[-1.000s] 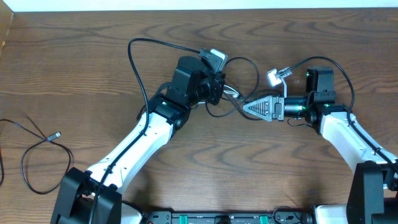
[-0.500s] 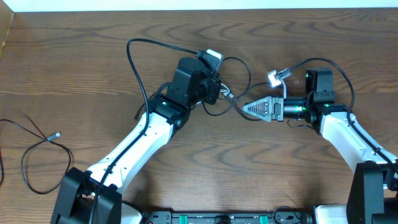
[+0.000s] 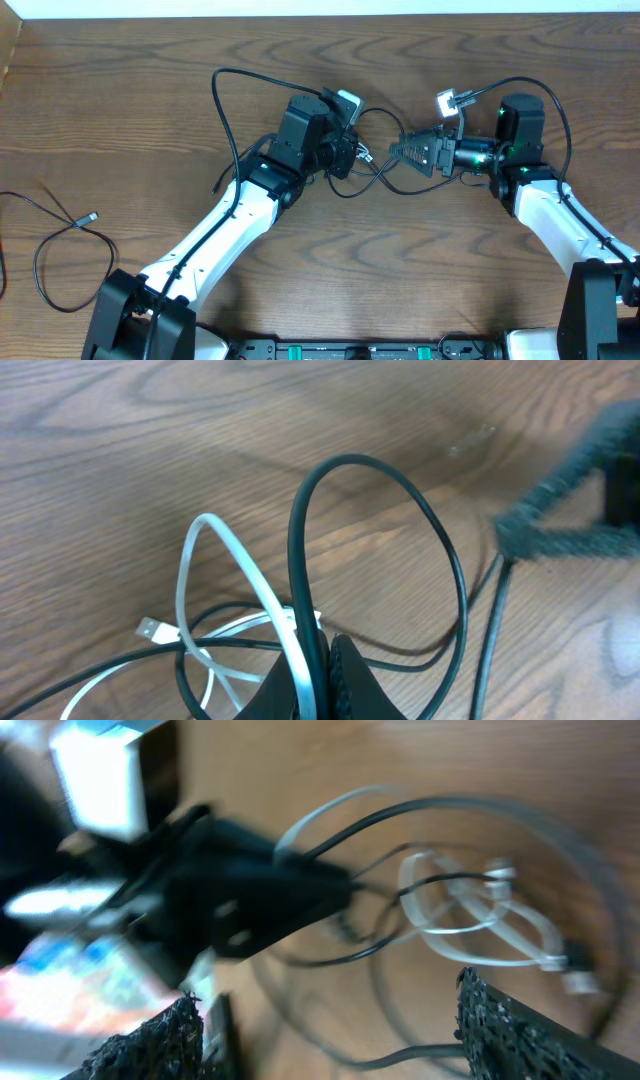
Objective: Untangle cables
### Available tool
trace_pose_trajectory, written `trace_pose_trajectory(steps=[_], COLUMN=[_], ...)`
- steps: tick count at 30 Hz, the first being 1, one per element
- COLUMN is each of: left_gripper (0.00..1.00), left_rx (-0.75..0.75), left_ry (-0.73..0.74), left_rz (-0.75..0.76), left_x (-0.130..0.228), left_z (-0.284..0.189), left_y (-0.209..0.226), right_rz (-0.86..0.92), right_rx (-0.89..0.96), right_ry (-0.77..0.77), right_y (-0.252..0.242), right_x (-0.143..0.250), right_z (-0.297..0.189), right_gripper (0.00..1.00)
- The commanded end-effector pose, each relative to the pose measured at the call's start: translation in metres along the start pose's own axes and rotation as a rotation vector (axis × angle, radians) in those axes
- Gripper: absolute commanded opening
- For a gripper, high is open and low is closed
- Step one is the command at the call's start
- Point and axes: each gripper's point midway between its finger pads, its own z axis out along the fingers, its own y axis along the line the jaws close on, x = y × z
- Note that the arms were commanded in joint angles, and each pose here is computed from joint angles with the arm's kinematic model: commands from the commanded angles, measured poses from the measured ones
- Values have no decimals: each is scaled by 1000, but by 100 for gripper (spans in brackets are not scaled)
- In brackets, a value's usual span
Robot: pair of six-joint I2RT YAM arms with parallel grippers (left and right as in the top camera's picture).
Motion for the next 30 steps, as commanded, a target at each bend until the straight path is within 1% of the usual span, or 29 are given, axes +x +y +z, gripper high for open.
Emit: trace_pose_trajectory(steps=[1, 4, 5, 9, 12, 16, 19, 21, 23, 24, 26, 30], left_gripper=[8, 8, 8, 8, 8, 8, 8, 8, 8, 8, 8, 8], left_rx=[72, 79, 102, 167, 177, 181, 142, 132, 134, 147, 202, 282], left_ry=[-26, -53, -76, -170, -227, -254, -272, -311, -372, -418, -474, -474], left_rz=[18, 20, 25, 16, -8, -13, -18, -14, -51, -113, -182, -168], left_x=[-8, -15, -21, -44, -59, -66, -70, -79, -94, -105, -120, -122], left_z=[-3, -3, -4, -8, -12, -14, -14, -18, -24, -30, -39, -43], left_y=[-14, -15, -19, -31, -33, -34, -25, -20, -15, -11, -15, -29], right_rz=[83, 131, 165, 205, 169, 163, 177, 190, 196, 208, 231, 213], right_rx=[267, 361, 398, 455, 391, 336, 282, 288, 329, 363, 414, 364], right_ry=[-105, -105, -91, -25, 9, 24, 47, 73, 123, 142, 163, 153], right_y=[-42, -60, -66, -76, -66, -57, -48, -48, -54, -59, -66, -59], right_x=[-16, -10, -3, 19, 23, 25, 29, 37, 53, 60, 68, 63], right_z=[-7, -13, -15, -19, -14, -11, -8, -9, -13, -16, -20, -17], right_gripper=[81, 81, 81, 82, 83, 83, 82, 82, 82, 82, 83, 81])
